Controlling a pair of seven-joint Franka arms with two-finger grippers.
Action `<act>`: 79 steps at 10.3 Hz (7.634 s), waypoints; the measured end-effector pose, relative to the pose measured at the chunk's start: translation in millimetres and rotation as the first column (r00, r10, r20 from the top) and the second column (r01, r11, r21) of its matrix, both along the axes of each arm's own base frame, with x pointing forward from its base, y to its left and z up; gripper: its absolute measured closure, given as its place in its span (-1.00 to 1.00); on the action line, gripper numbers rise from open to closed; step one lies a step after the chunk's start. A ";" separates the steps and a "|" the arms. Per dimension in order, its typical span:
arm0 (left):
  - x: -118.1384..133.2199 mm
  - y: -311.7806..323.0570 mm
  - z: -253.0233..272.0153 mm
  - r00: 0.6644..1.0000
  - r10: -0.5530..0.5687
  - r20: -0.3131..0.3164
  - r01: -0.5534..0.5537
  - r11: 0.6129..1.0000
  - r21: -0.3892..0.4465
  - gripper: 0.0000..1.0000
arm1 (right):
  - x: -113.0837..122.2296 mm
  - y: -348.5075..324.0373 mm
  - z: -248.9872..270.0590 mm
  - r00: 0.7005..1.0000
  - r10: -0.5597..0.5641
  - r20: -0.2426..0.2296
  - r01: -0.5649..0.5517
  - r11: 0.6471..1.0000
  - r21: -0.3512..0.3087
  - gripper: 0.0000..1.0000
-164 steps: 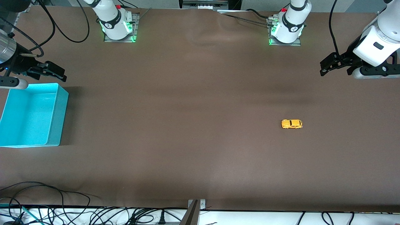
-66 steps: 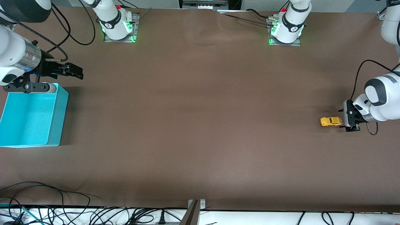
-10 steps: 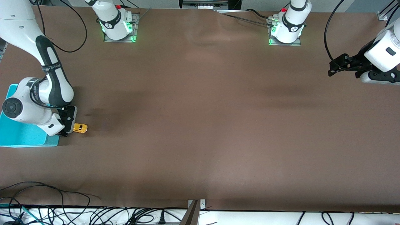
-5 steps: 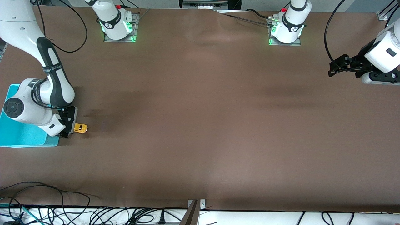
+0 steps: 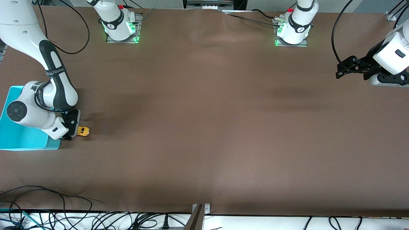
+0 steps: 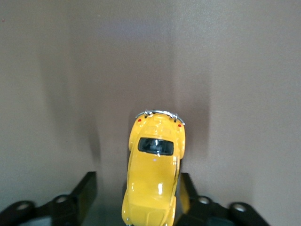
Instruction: Wind up and store yellow beetle car
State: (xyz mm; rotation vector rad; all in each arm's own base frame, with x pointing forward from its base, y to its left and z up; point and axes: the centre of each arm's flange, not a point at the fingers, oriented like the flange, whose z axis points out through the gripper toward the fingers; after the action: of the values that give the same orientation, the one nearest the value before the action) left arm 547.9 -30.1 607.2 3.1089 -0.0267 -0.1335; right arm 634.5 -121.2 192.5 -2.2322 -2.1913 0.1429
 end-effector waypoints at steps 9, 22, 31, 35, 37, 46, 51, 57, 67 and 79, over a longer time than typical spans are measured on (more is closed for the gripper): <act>0.2 0.0 0.3 1.000 0.000 0.001 0.000 1.000 0.000 -1.00 | 39.5 36.4 77.5 0.995 0.006 -0.104 -0.002 0.999 0.037 0.11; 0.4 -1.8 0.3 1.000 -0.003 0.001 0.003 1.000 0.000 -1.00 | 2.9 -136.0 117.8 0.963 0.106 -0.249 -0.117 0.993 -0.028 0.11; 0.4 -2.1 0.3 1.000 -0.004 0.001 0.004 1.000 0.000 -1.00 | -35.8 -191.6 41.5 0.974 0.088 -0.211 -0.095 0.995 -0.023 0.11; 0.4 -2.1 0.3 1.000 -0.004 0.001 0.004 1.000 0.000 -1.00 | -33.9 -190.2 21.8 0.975 0.098 -0.201 -0.105 0.994 -0.026 0.11; 0.4 -2.1 0.3 1.000 -0.004 0.001 0.004 1.000 0.000 -1.00 | -33.3 -190.4 7.7 0.975 0.103 -0.195 -0.111 0.993 -0.029 0.11; 0.4 -2.0 0.3 1.000 -0.004 0.001 0.004 1.000 0.000 -1.00 | -31.0 -189.9 46.5 0.974 0.082 -0.213 -0.086 0.996 -0.011 -1.00; 0.5 -3.0 0.7 1.000 -0.005 0.002 0.005 1.000 0.000 -1.00 | -23.8 -164.0 172.1 0.956 -0.192 -0.222 0.197 0.980 0.000 -1.00; 0.4 -4.4 0.8 1.000 -0.008 0.002 0.008 1.000 0.000 -1.00 | 5.3 -78.8 254.1 0.904 -0.415 -0.105 0.420 0.907 0.032 -1.00; 0.4 -5.0 0.9 1.000 -0.009 0.002 0.009 1.000 0.000 -1.00 | -16.0 85.8 349.7 0.405 -0.914 0.035 0.914 0.405 -0.002 -1.00; 0.5 -5.0 1.1 1.000 -0.009 0.003 0.009 1.000 0.000 -1.00 | -77.5 151.0 393.7 0.091 -0.992 0.090 0.995 0.094 0.027 -1.00</act>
State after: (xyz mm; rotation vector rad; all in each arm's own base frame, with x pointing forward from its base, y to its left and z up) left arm 548.4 -35.1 608.3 3.1089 -0.0408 -0.1298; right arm 557.0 29.8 586.2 -3.1584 -0.1151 0.0457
